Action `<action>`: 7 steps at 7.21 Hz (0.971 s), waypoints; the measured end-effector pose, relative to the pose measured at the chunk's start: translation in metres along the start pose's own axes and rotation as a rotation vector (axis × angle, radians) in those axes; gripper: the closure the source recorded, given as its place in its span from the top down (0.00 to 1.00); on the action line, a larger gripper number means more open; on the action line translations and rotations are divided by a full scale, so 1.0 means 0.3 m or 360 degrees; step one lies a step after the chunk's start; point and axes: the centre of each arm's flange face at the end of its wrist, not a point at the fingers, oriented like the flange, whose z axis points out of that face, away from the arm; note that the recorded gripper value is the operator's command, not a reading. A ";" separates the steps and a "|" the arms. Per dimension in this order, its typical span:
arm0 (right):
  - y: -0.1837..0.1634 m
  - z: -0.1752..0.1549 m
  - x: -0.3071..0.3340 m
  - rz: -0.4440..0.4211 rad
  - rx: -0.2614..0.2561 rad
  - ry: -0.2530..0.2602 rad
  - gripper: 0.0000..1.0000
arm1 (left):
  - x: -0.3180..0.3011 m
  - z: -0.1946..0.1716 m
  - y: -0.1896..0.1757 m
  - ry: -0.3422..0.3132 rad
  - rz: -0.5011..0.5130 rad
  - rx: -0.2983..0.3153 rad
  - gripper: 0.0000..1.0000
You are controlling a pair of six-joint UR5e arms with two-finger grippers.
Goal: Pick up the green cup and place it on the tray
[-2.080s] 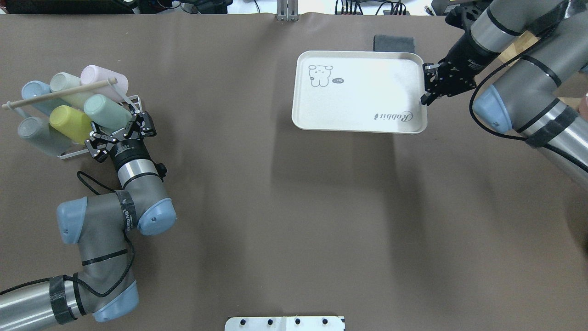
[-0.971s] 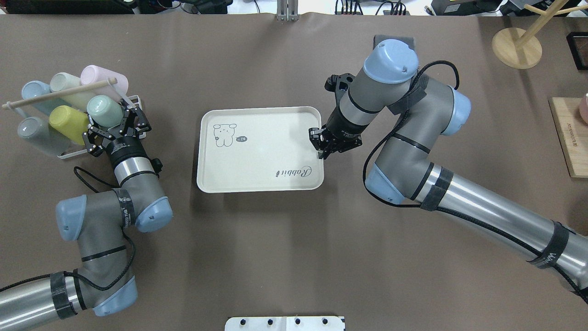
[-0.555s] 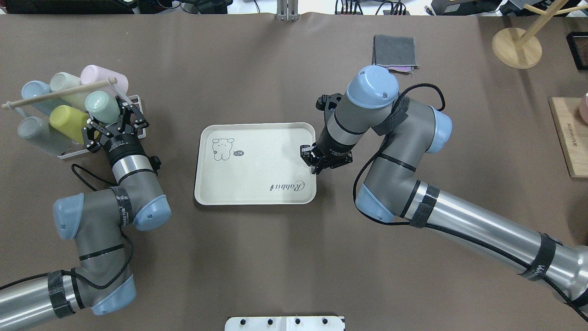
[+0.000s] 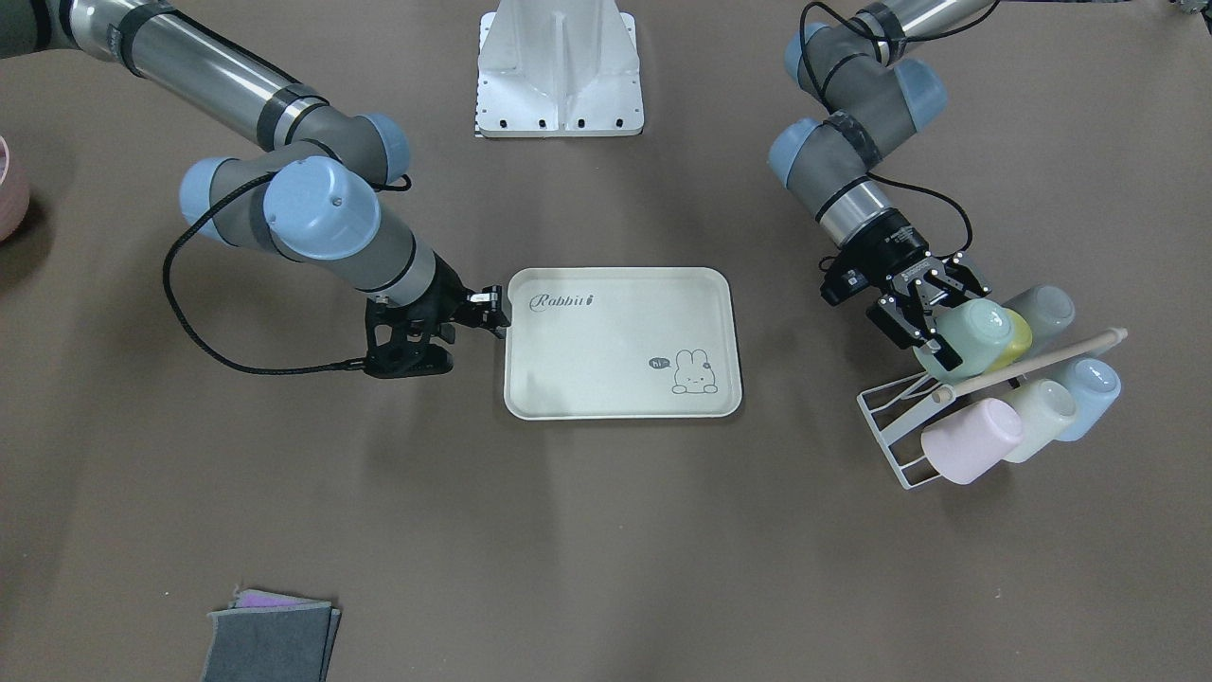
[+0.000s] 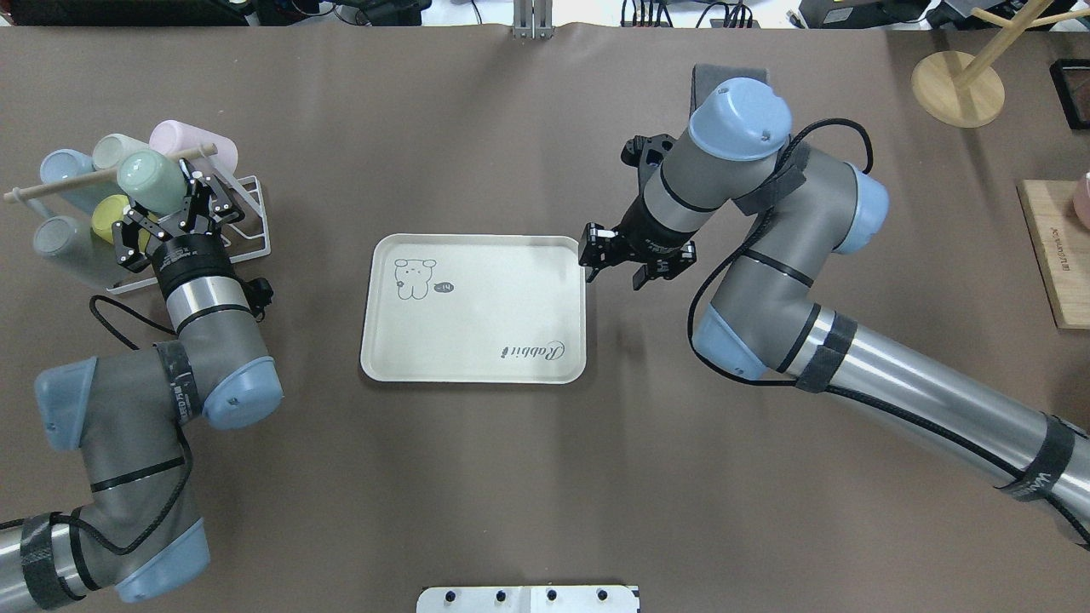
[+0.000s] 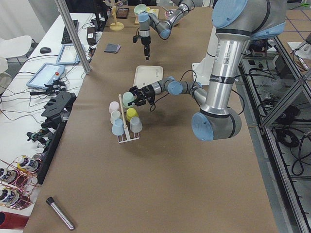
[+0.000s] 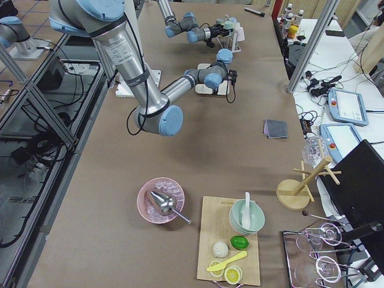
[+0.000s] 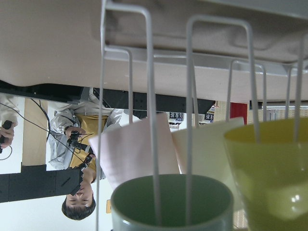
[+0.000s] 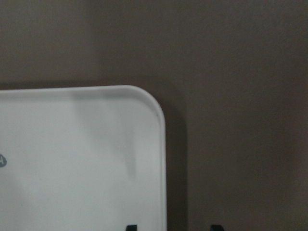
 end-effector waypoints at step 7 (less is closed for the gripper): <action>0.037 -0.579 0.815 -0.0546 -0.0109 0.0311 1.00 | -0.329 -0.172 0.459 -0.0358 -0.1047 0.0486 0.21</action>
